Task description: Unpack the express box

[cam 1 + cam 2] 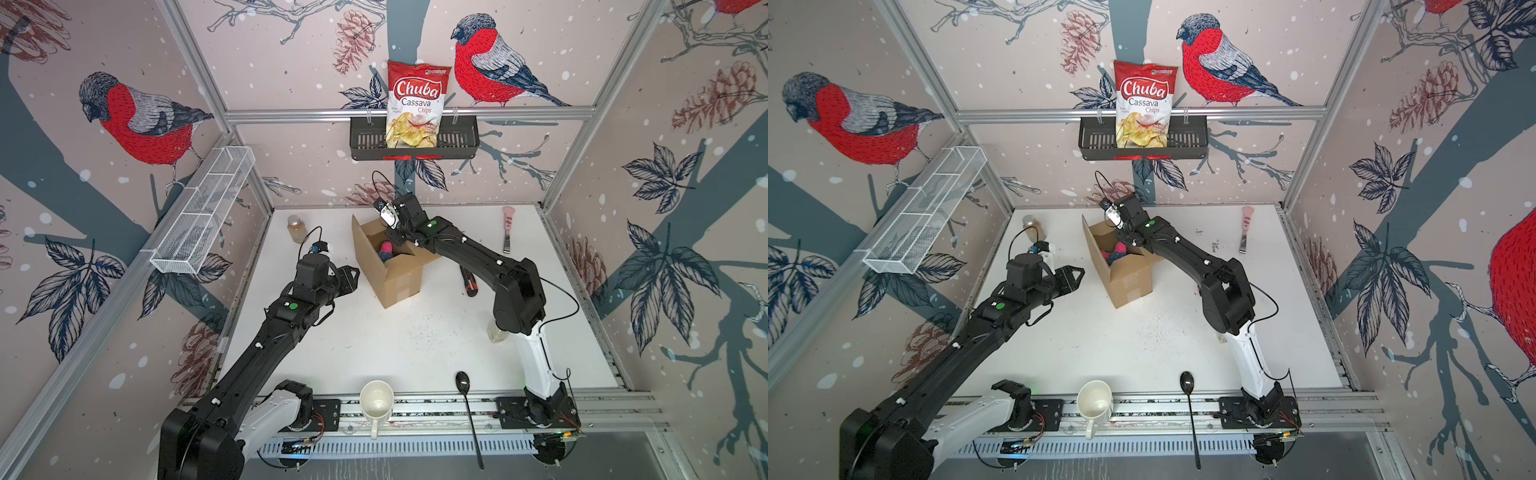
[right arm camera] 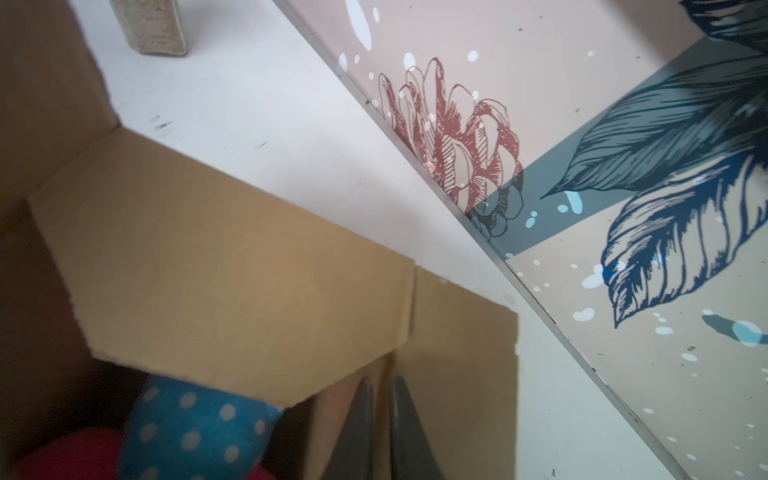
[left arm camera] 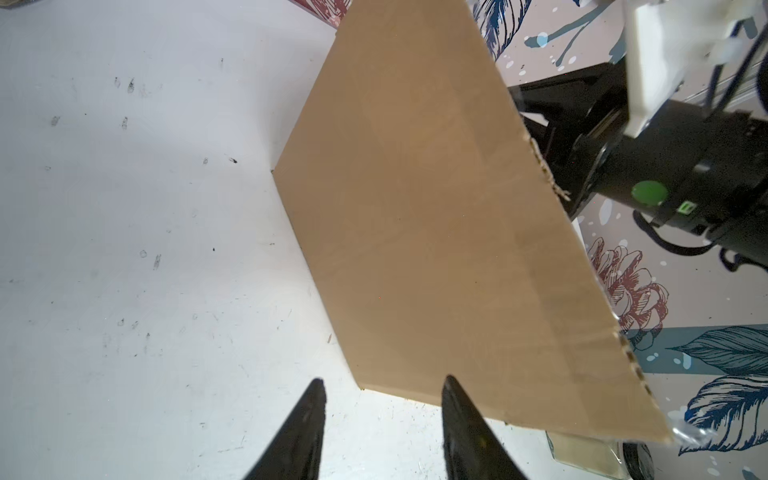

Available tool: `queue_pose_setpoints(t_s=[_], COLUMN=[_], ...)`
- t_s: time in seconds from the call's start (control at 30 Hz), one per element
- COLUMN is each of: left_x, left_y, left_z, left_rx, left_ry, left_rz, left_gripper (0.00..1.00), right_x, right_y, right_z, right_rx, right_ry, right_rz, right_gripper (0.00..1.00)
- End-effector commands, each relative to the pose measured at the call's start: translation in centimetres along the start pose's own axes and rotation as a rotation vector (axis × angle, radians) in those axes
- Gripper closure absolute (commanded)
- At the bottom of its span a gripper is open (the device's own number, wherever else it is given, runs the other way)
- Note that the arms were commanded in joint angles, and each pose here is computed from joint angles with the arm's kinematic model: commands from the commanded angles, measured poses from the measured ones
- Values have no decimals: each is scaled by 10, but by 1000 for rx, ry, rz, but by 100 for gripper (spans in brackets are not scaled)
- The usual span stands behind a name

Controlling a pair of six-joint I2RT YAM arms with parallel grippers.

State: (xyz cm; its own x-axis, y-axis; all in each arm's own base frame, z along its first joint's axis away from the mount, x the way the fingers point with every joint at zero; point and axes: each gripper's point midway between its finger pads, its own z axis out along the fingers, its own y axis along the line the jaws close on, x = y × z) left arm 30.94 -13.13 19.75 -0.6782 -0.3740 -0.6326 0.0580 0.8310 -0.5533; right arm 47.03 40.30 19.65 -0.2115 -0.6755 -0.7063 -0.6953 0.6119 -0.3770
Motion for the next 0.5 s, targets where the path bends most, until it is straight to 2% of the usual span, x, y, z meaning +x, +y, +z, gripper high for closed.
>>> queue_pose_setpoints(t_s=[0.0, 0.13, 0.27, 0.37, 0.47], left_x=[-6, -13, -43, -69, -97], left_y=[-9, -7, 0, 17, 37], left_z=[1, 5, 11, 18, 30], left_rx=[48, 32, -19, -62, -79], left_ry=[-23, -33, -92, -140, -175], left_rz=[8, 14, 35, 21, -3], left_gripper=[54, 50, 48, 52, 62], right_x=[7, 14, 11, 12, 19], right_y=[-11, -18, -27, -22, 7], right_z=[-6, -29, -80, -121, -146], right_rx=[27, 47, 22, 56, -2], right_ry=[48, 127, 197, 216, 209], right_rz=[109, 254, 525, 611, 644], right_gripper=[99, 87, 66, 68, 79])
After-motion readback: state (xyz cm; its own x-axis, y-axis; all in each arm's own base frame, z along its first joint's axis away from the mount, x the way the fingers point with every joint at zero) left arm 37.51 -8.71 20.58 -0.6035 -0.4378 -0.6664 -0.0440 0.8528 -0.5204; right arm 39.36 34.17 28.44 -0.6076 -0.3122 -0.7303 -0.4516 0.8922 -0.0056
